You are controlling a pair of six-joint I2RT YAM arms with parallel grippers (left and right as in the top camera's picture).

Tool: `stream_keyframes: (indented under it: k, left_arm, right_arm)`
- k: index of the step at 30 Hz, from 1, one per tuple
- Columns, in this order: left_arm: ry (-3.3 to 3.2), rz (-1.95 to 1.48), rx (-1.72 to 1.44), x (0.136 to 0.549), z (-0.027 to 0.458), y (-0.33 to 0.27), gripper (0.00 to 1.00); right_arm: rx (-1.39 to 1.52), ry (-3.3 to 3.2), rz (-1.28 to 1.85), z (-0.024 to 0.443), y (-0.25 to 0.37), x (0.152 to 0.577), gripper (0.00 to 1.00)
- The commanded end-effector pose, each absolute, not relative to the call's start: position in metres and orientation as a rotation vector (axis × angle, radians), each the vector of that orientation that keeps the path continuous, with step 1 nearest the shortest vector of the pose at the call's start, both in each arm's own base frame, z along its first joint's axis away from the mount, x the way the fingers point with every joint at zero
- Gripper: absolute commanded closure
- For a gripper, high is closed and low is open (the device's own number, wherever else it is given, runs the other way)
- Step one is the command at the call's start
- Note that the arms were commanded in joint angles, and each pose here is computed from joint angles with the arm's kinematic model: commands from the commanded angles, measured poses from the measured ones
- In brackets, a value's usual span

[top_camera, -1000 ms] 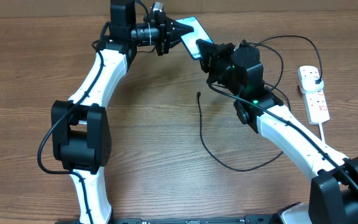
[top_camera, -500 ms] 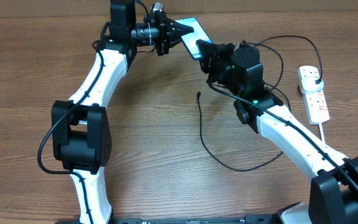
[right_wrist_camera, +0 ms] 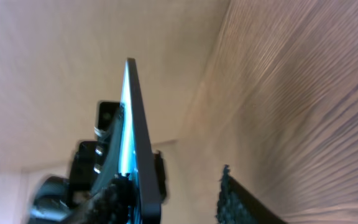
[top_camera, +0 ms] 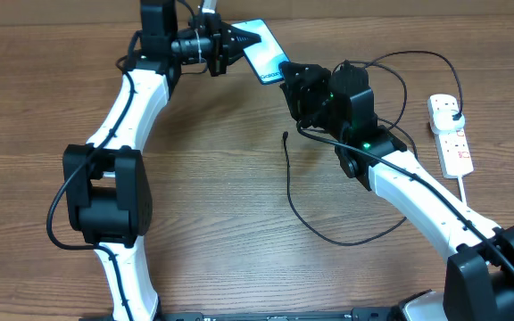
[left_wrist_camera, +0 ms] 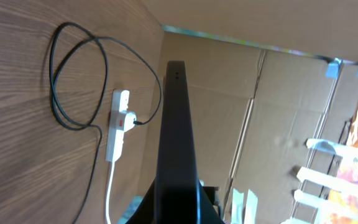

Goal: Plug charger to phone and switch on socket

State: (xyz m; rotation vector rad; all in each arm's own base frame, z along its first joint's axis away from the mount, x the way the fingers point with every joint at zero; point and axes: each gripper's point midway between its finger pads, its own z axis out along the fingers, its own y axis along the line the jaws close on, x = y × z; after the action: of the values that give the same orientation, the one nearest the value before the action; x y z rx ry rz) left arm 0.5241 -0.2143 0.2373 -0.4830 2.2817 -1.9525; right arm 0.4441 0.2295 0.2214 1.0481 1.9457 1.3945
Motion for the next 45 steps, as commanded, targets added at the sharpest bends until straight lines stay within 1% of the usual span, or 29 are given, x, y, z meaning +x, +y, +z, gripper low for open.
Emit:
stream_keyframes:
  k: [1, 3, 8, 15, 21, 24, 30, 32, 33, 35, 42, 45]
  left_arm:
    - [2.248, -1.979, -0.318, 0.519, 0.248, -0.2, 0.96]
    - [2.24, -1.986, -0.302, 0.518, 0.25, -0.192, 0.96]
    - [2.222, -2.006, -0.292, 0.518, 0.253, -0.173, 0.96]
    - [2.176, -2.032, -0.166, 0.512, 0.26, -0.147, 0.96]
    - [2.17, -2.099, -0.095, 0.501, 0.266, -0.141, 0.96]
    - [2.157, -2.121, -0.018, 0.494, 0.269, -0.142, 0.96]
    - [2.149, -2.153, 0.041, 0.487, 0.272, -0.143, 0.96]
    - [2.149, -2.153, 0.042, 0.487, 0.272, -0.143, 0.95]
    - [2.148, -2.153, 0.043, 0.487, 0.272, -0.143, 0.96]
    - [2.148, -2.153, 0.043, 0.487, 0.272, -0.143, 0.96]
    - [2.149, -2.154, 0.046, 0.487, 0.272, -0.144, 0.96]
    - [2.149, -2.154, 0.046, 0.487, 0.272, -0.144, 0.96]
  right_arm:
    - [0.772, 1.979, 1.313, 0.242, 0.234, 0.441, 0.46]
    - [0.715, 2.007, 1.265, 0.237, 0.233, 0.439, 0.42]
    - [0.615, 2.089, 1.161, 0.22, 0.231, 0.433, 0.43]
    - [0.428, 2.271, 0.994, 0.185, 0.227, 0.413, 0.43]
    - [0.311, 2.37, 0.945, 0.169, 0.228, 0.397, 0.43]
    - [0.148, 2.391, 0.981, 0.17, 0.238, 0.387, 0.44]
    - [0.176, 2.49, 0.978, 0.155, 0.23, 0.374, 0.44]
    - [0.163, 2.512, 0.976, 0.156, 0.225, 0.372, 0.45]
    - [0.18, 2.529, 0.964, 0.158, 0.22, 0.372, 0.47]
    - [0.173, 2.553, 0.925, 0.168, 0.211, 0.374, 0.48]
    - [0.159, 2.57, 0.814, 0.201, 0.188, 0.381, 0.49]
    - [0.169, 2.576, 0.805, 0.199, 0.184, 0.385, 0.49]
